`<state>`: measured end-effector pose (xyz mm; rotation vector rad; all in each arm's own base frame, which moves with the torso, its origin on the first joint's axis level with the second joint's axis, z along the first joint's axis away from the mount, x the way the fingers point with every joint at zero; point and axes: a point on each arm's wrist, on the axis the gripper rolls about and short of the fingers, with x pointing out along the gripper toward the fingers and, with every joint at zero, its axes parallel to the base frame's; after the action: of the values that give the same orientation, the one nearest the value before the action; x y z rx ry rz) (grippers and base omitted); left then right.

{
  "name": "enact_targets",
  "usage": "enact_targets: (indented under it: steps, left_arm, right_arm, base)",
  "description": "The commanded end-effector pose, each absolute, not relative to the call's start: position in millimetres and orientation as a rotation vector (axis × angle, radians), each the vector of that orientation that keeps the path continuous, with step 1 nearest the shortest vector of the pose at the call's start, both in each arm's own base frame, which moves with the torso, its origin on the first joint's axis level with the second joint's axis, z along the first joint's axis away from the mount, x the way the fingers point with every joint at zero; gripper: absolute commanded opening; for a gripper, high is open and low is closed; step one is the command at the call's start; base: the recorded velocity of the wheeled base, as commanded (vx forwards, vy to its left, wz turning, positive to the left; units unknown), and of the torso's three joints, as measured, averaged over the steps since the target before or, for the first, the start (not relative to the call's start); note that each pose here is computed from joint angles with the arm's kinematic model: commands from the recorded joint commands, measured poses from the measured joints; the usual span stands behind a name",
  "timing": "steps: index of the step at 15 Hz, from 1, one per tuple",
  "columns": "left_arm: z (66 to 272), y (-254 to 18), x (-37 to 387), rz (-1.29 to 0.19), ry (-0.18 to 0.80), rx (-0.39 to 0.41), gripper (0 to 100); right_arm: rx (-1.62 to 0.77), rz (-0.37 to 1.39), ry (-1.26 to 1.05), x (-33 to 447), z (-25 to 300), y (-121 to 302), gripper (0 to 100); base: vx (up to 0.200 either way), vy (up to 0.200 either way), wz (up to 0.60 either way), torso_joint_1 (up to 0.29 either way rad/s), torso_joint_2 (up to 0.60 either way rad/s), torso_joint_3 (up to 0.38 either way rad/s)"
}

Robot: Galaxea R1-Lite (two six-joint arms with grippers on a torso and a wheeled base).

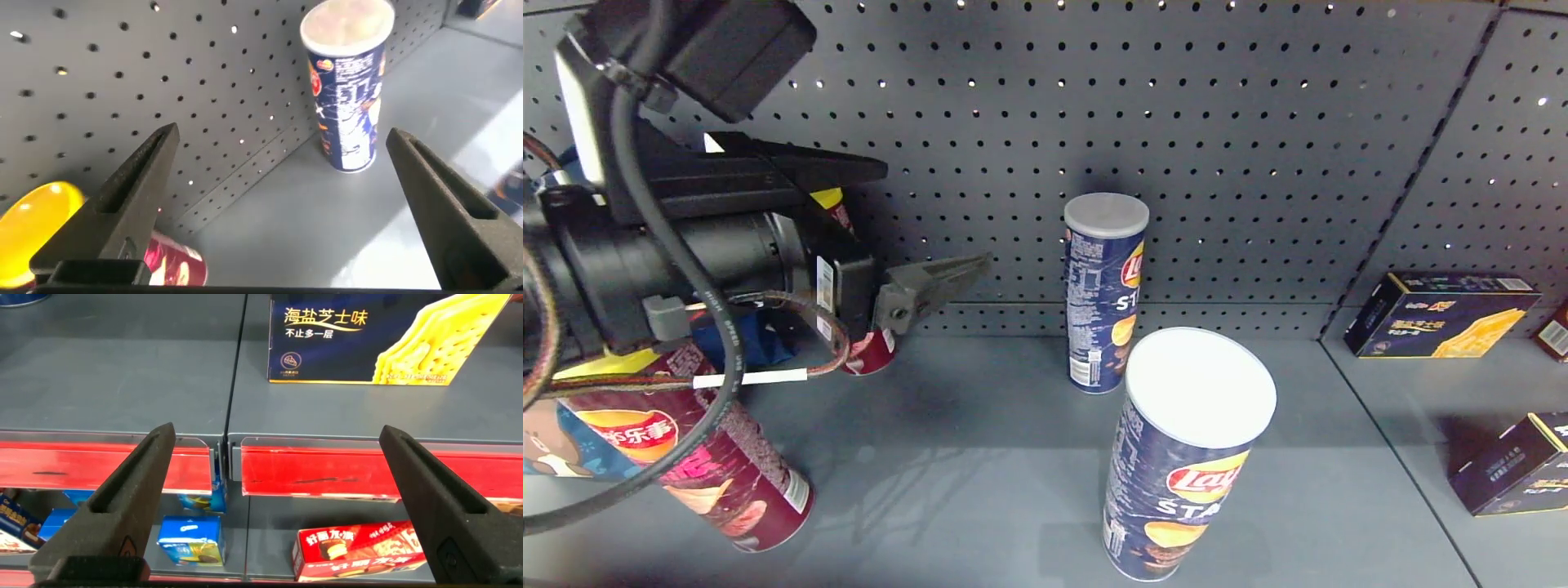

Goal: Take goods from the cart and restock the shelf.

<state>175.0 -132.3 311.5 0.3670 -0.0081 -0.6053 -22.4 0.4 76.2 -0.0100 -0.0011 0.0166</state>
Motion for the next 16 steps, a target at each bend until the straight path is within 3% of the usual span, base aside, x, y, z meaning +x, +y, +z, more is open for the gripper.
enact_targets:
  steps: [1,8,11,13,16]
  left_arm:
    - [314,-116,150,-0.613,-0.046,0.353,100]
    - [301,-77,100,-0.610,-0.103,0.334,100]
    - [304,-58,75,-0.599,-0.169,0.308,100]
    - [294,-44,59,-0.581,-0.188,0.299,100]
    - [265,-17,29,-0.432,-0.180,0.290,100]
  right_arm:
    - [-0.011,0.017,0.000,-22,76,0,100]
    - [-0.011,0.017,0.000,-22,76,0,100]
    - [-0.011,0.017,0.000,-22,76,0,100]
    - [-0.011,0.017,0.000,-22,76,0,100]
    - [-0.011,0.017,0.000,-22,76,0,100]
  base:
    - [0.000,0.000,0.00,0.000,0.00,0.000]
    - [0.000,0.000,0.00,0.000,0.00,0.000]
    - [0.000,0.000,0.00,0.000,0.00,0.000]
    - [0.000,0.000,0.00,0.000,0.00,0.000]
    - [0.000,0.000,0.00,0.000,0.00,0.000]
